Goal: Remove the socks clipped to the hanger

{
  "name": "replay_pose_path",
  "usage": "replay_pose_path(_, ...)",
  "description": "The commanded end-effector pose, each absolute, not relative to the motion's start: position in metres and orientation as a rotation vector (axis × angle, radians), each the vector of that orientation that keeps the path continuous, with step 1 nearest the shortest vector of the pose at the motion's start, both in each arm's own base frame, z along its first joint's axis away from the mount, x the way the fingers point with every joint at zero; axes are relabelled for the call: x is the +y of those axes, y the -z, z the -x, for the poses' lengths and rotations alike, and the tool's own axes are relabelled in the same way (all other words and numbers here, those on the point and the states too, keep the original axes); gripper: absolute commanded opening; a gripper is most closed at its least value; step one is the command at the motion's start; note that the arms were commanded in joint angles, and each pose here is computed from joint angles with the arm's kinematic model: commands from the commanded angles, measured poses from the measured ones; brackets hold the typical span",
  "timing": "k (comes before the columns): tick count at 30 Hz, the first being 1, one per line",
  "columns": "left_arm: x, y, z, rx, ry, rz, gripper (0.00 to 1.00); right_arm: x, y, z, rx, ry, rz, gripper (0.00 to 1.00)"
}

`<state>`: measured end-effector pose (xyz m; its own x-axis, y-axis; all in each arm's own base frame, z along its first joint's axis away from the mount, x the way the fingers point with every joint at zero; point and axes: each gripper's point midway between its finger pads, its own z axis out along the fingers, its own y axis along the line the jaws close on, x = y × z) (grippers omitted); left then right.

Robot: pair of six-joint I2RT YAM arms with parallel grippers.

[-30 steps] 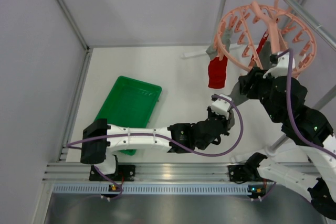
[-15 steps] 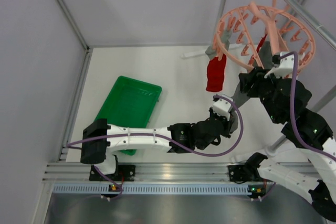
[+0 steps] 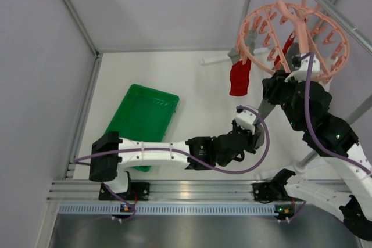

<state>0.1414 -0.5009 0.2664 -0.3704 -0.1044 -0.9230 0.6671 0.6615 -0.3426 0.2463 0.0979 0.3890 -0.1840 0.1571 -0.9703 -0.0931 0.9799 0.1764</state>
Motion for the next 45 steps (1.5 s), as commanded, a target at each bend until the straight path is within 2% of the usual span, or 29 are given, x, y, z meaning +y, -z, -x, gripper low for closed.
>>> replay_pose_path(1, -0.498, -0.292, -0.137, 1.740, 0.937, -0.413, 0.00, 0.093, -0.418, -0.247, 1.632, -0.258, -0.109, 0.38)
replay_pose_path(7, -0.499, -0.288, -0.137, 1.747, 0.930, -0.414, 0.00, 0.089, -0.424, -0.244, 1.614, -0.267, -0.132, 0.38)
replay_pose_path(9, -0.500, -0.286, -0.137, 1.748, 0.926, -0.419, 0.00, 0.090, -0.423, -0.244, 1.622, -0.268, -0.132, 0.26)
replay_pose_path(10, -0.500, -0.287, -0.137, 1.747, 0.927, -0.416, 0.00, 0.090, -0.422, -0.245, 1.626, -0.262, -0.132, 0.03)
replay_pose_path(11, -0.500, -0.286, -0.137, 1.749, 0.926, -0.414, 0.00, 0.090, -0.421, -0.245, 1.629, -0.261, -0.139, 0.00)
replay_pose_path(17, -0.497, -0.283, -0.141, 1.749, 0.898, -0.410, 0.00, 0.092, -0.411, -0.247, 1.670, -0.249, -0.147, 0.00)
replay_pose_path(20, -0.475, -0.276, -0.154, 1.769, 0.777, -0.358, 0.00, 0.088, -0.409, -0.245, 1.672, -0.246, -0.154, 0.00)
replay_pose_path(25, -0.388, -0.269, -0.188, 1.779, 0.417, -0.250, 0.00, 0.086, -0.405, -0.237, 1.687, -0.267, -0.157, 0.00)
replay_pose_path(26, -0.360, -0.280, -0.197, 1.789, 0.412, -0.199, 0.00, 0.085, -0.405, -0.235, 1.684, -0.276, -0.158, 0.00)
replay_pose_path(28, -0.320, -0.257, -0.220, 1.876, 0.416, -0.150, 0.00, 0.085, -0.402, -0.232, 1.696, -0.287, -0.153, 0.00)
replay_pose_path(29, -0.294, -0.273, -0.224, 1.871, 0.503, -0.047, 0.00, 0.085, -0.401, -0.230, 1.696, -0.292, -0.153, 0.00)
replay_pose_path(30, -0.267, -0.249, -0.230, 1.913, 0.460, -0.022, 0.00, 0.085, -0.399, -0.230, 1.700, -0.294, -0.149, 0.00)
replay_pose_path(34, -0.168, -0.258, -0.256, 1.872, 0.389, 0.225, 0.00, 0.088, -0.395, -0.229, 1.710, -0.313, -0.142, 0.00)
replay_pose_path(39, -0.134, -0.241, -0.262, 1.946, 0.311, 0.256, 0.00, 0.092, -0.391, -0.228, 1.718, -0.339, -0.141, 0.00)
replay_pose_path(45, -0.107, -0.188, -0.268, 2.080, 0.188, 0.371, 0.00, 0.091, -0.387, -0.225, 1.730, -0.337, -0.138, 0.00)
